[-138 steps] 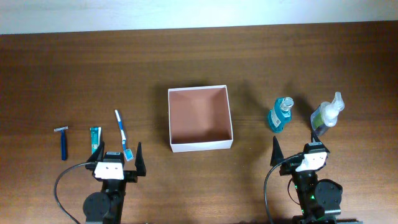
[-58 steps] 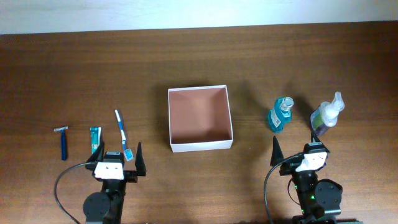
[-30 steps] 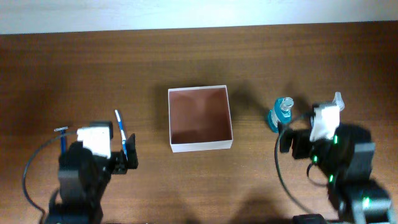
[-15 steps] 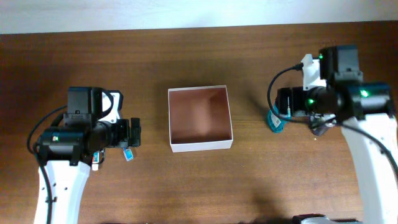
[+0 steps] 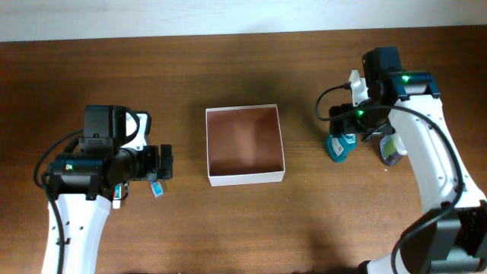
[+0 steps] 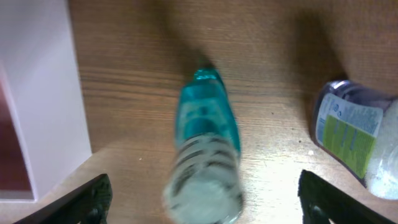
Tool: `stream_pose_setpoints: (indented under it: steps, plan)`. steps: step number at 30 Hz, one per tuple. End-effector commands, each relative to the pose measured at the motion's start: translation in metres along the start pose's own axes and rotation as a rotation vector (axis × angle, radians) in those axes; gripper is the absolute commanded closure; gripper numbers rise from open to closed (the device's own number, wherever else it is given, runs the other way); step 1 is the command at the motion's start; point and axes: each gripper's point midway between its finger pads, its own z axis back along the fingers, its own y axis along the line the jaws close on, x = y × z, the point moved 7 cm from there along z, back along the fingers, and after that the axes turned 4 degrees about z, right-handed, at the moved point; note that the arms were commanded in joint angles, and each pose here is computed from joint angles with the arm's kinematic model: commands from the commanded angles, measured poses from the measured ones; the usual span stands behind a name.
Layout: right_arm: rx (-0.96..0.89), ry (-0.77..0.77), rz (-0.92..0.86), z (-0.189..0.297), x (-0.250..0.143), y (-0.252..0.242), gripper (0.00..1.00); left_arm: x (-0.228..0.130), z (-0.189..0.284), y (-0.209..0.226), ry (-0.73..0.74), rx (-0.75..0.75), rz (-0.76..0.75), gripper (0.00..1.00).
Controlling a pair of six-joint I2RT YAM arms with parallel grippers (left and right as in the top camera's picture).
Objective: Pack container
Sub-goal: 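Move right gripper to the teal mouthwash bottle and grasp it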
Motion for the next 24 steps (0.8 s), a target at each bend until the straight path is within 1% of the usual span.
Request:
stream_pose_setpoints:
  steps: [1, 2, 4, 11, 14, 17, 19, 21, 22, 24]
  plan:
    - [-0.005, -0.010, -0.004, -0.0009, 0.0051, -0.0081, 0.15, 0.0037, 0.0040, -0.0015, -0.014, -0.018, 0.012, 0.00]
    - [0.001, -0.013, -0.005, -0.0009, 0.0057, -0.0077, 0.18, 0.0037, 0.0040, -0.0015, -0.014, -0.018, 0.012, 0.00]
    - [0.001, -0.018, -0.004, -0.0009, 0.0064, -0.0077, 0.20, 0.0037, 0.0040, -0.0015, -0.014, -0.018, 0.012, 0.00]
    - [0.004, -0.012, -0.003, -0.0020, 0.0063, -0.0068, 0.20, 0.0037, 0.0040, -0.0015, -0.014, -0.018, 0.012, 0.00]
    - [0.013, -0.013, -0.003, -0.0020, 0.0063, -0.0059, 0.25, 0.0037, 0.0040, -0.0015, -0.014, -0.018, 0.012, 0.00]
    - [0.025, -0.014, -0.002, -0.0020, 0.0065, -0.0043, 0.35, 0.0037, 0.0040, -0.0015, -0.014, -0.018, 0.012, 0.00]
    - [0.024, -0.014, -0.002, -0.0021, 0.0064, -0.0046, 0.37, 0.0037, 0.0040, -0.0015, -0.014, -0.018, 0.012, 0.00]
    - [0.025, -0.012, -0.002, -0.0026, 0.0065, -0.0046, 0.43, 0.0037, 0.0040, -0.0015, -0.014, -0.018, 0.012, 0.00]
    - [0.025, -0.011, -0.002, -0.0027, 0.0064, -0.0045, 0.47, 0.0037, 0.0040, -0.0015, -0.014, -0.018, 0.012, 0.00]
    - [0.026, -0.008, 0.002, -0.0033, 0.0063, -0.0028, 0.50, 0.0037, 0.0040, -0.0015, -0.014, -0.018, 0.012, 0.00]
